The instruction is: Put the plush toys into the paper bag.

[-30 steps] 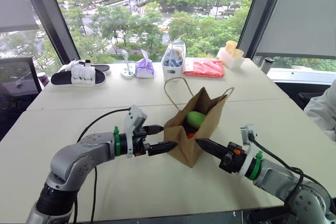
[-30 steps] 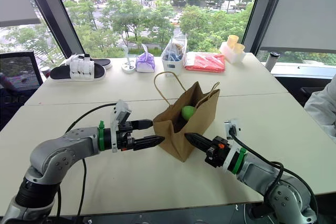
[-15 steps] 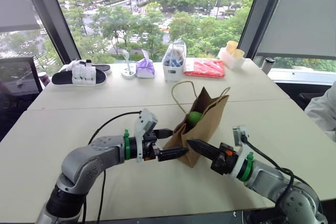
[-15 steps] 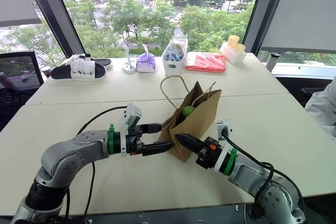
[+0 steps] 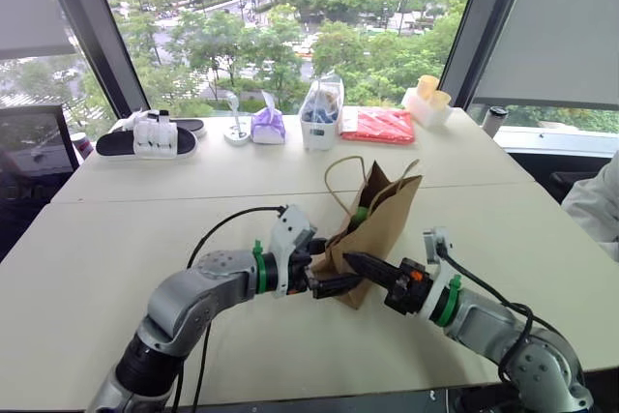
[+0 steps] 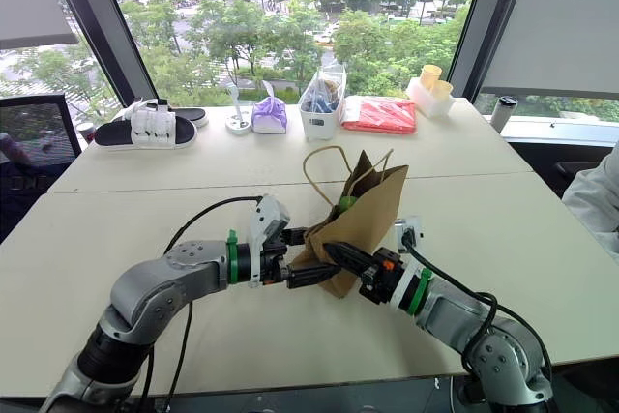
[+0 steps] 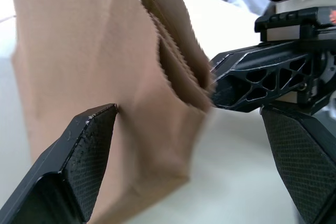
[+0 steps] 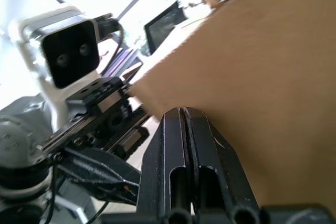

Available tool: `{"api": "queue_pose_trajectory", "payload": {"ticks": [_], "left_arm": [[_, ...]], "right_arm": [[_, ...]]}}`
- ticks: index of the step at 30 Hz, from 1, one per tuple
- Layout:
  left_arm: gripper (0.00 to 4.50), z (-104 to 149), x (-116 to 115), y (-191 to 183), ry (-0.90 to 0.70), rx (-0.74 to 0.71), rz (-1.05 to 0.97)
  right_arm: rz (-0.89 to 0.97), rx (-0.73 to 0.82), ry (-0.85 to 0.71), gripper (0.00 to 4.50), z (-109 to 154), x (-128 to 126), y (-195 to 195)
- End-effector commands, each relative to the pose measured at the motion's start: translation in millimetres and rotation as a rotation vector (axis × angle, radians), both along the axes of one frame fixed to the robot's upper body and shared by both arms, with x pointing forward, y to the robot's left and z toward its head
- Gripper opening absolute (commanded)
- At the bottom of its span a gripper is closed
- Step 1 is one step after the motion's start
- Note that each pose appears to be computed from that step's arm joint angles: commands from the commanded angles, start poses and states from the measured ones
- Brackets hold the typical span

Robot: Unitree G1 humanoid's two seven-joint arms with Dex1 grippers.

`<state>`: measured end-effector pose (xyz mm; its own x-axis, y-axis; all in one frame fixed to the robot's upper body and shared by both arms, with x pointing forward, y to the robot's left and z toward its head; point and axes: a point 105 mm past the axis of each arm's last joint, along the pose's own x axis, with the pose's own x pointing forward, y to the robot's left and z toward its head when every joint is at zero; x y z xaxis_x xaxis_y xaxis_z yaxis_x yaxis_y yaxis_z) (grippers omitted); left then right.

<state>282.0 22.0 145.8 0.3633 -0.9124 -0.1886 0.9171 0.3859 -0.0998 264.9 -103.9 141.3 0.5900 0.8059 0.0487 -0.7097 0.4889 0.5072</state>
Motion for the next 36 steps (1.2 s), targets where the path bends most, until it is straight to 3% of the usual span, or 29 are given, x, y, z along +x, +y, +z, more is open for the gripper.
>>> {"api": "queue_pose_trajectory", "payload": {"ticks": [1, 4, 7, 13, 14, 20, 26, 31, 36], "left_arm": [[4.5, 5.7, 7.3, -4.4, -0.061, 0.011, 0.022], [4.5, 3.3, 8.6, -5.4, -0.066, 0.029, 0.021], [3.25, 3.5, 8.9, -5.7, -0.064, 0.025, 0.023], [0.33, 4.3, 11.4, -5.9, -0.072, 0.023, 0.039], [0.05, 4.8, 12.7, -5.4, -0.076, 0.025, 0.045], [0.05, 11.7, 19.6, 1.6, -0.153, 0.049, 0.039], [0.05, 40.3, 34.4, 19.5, -0.448, 0.148, -0.18], [0.05, 76.5, 65.6, 23.1, -0.53, 0.126, -0.292], [0.05, 95.3, 81.0, 19.9, -0.54, 0.074, -0.321]], "right_arm": [[-0.007, 0.01, -0.041, 0.04, 8.7, 1.9, 0.1], [-0.009, 0.018, -0.045, 0.04, 9.6, 2.2, 0.8], [0.0, 0.036, -0.052, 0.0, 12.5, 0.5, 2.3], [0.024, 0.098, -0.067, 0.0, 22.1, -6.4, 1.2], [0.024, 0.115, -0.07, 0.0, 24.7, -8.0, -1.3], [0.024, 0.173, -0.097, 0.0, 38.7, -17.3, -16.6], [0.127, 0.079, -0.073, 0.0, 28.7, -40.5, -16.5], [0.103, 0.031, -0.043, 0.0, 15.4, -43.2, -17.9], [0.071, 0.03, -0.037, 0.0, 10.9, -46.3, -18.5]]}}
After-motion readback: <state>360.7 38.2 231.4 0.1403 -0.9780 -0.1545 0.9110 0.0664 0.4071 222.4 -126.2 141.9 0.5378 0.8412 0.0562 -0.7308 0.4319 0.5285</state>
